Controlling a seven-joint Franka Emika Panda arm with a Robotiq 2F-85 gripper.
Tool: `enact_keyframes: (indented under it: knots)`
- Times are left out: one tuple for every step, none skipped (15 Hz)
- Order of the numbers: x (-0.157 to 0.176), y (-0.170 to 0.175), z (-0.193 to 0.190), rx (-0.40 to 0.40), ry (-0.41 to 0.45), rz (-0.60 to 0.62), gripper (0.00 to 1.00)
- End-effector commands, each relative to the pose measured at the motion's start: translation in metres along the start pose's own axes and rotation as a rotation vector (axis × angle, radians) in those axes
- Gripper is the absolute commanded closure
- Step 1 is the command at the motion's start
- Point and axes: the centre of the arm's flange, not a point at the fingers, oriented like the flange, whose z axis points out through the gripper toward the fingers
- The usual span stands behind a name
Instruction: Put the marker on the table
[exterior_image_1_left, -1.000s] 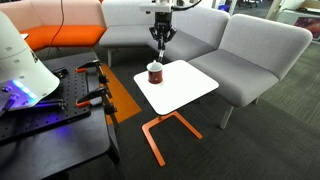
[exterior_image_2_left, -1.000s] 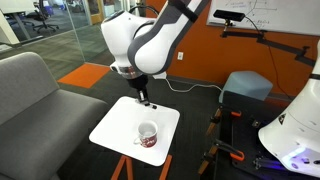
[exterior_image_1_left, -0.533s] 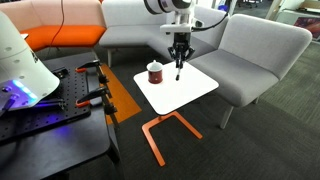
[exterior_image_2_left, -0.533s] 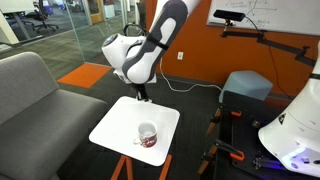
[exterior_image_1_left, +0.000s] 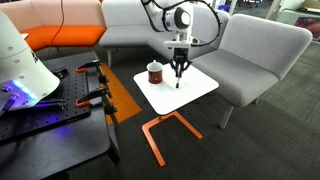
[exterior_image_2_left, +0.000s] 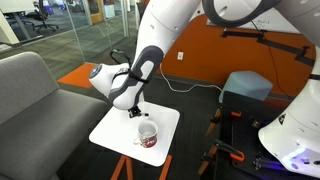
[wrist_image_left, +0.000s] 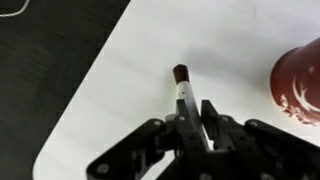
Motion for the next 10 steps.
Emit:
enact_keyframes:
  knots:
    - [0.012, 0.005, -0.007, -0.038, 0.018, 0.027, 0.48]
    - [0.006, 0.005, -0.015, -0.041, 0.045, 0.048, 0.41]
    - [-0.001, 0.005, -0.024, -0.036, 0.063, 0.068, 0.32]
    - [-0.01, 0.004, -0.036, -0.01, 0.079, 0.089, 0.25]
    - [-0.02, 0.003, -0.05, 0.021, 0.108, 0.098, 0.19]
    - [-0.031, -0.001, -0.065, 0.074, 0.139, 0.098, 0.1]
    - [-0.039, -0.005, -0.078, 0.1, 0.166, 0.093, 0.04]
    - [-0.048, -0.011, -0.091, 0.139, 0.171, 0.09, 0.0]
    - [-0.058, -0.018, -0.102, 0.149, 0.176, 0.087, 0.0]
    - [-0.065, -0.025, -0.109, 0.143, 0.186, 0.086, 0.0]
